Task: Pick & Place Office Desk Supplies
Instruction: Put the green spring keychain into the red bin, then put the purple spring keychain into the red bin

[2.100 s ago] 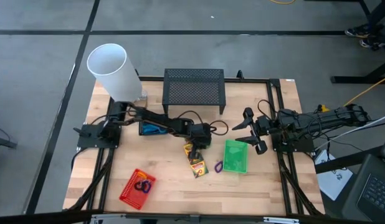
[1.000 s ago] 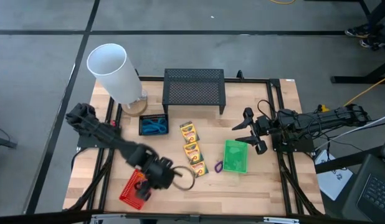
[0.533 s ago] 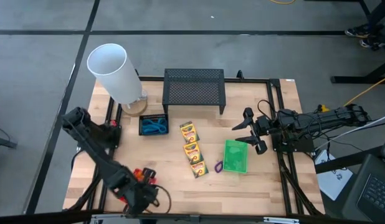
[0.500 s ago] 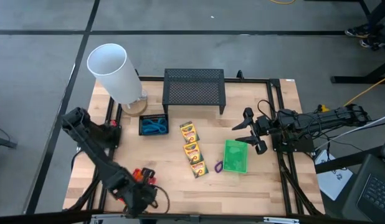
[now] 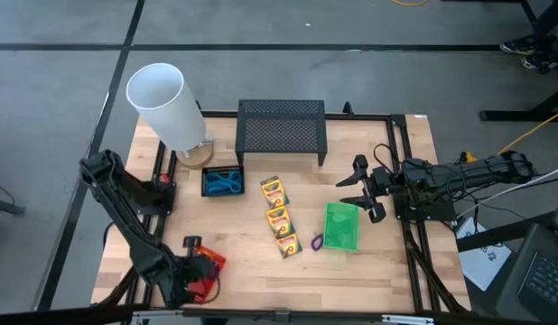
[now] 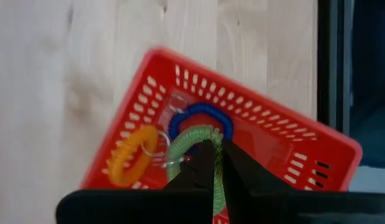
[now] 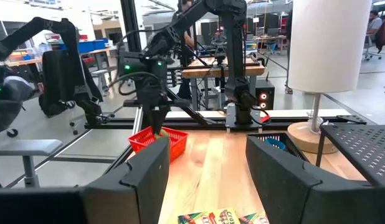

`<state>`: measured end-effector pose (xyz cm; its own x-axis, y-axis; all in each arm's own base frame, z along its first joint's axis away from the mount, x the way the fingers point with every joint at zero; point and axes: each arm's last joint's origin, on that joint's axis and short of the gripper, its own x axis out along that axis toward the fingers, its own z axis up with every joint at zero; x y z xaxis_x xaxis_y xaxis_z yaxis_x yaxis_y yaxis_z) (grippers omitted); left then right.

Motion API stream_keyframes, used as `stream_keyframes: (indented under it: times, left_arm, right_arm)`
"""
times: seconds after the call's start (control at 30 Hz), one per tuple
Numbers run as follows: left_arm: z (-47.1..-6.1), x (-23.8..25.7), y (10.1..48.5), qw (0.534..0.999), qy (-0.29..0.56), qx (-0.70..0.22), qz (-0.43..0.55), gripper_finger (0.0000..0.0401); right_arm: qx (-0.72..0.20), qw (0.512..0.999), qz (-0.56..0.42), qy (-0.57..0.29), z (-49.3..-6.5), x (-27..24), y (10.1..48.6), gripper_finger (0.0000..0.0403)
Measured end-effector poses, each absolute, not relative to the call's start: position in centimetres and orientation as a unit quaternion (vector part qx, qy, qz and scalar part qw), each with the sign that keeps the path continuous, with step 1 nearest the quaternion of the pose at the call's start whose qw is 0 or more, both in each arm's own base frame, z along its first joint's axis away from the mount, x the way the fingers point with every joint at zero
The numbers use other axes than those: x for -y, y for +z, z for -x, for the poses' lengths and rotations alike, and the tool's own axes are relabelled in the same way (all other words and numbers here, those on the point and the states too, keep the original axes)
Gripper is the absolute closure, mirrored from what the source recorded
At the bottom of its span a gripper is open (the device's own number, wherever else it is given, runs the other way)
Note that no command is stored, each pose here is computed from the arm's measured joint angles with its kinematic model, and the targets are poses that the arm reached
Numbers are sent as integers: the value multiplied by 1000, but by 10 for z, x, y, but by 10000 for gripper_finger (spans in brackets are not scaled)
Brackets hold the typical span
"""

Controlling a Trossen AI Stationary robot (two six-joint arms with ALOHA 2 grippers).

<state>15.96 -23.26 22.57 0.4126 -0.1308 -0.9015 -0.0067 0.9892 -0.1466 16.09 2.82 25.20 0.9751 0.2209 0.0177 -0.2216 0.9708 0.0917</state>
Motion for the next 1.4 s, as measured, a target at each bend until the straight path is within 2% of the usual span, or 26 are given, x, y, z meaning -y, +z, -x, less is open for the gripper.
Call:
stream_keyframes:
  times: [0.27,0.37,0.93,1.2,1.4]
  left_arm:
    - [-149,224,196,832,-47,-532,149,397]
    - [-149,221,192,836,-22,-522,167,387]
    - [-152,224,194,843,-24,-502,190,255]
    - [-168,221,220,906,-87,-387,148,235]
    - [-189,191,243,952,-56,-298,53,241]
  right_arm:
    - [4,993,-47,111,-161,-28,252,190]
    - [3,993,-47,111,-161,-28,252,190]
    - [3,993,-48,111,-161,-28,252,190]
    - [3,993,-48,111,-161,-28,252,190]
    - [3,993,-48,111,-161,-28,252,190]
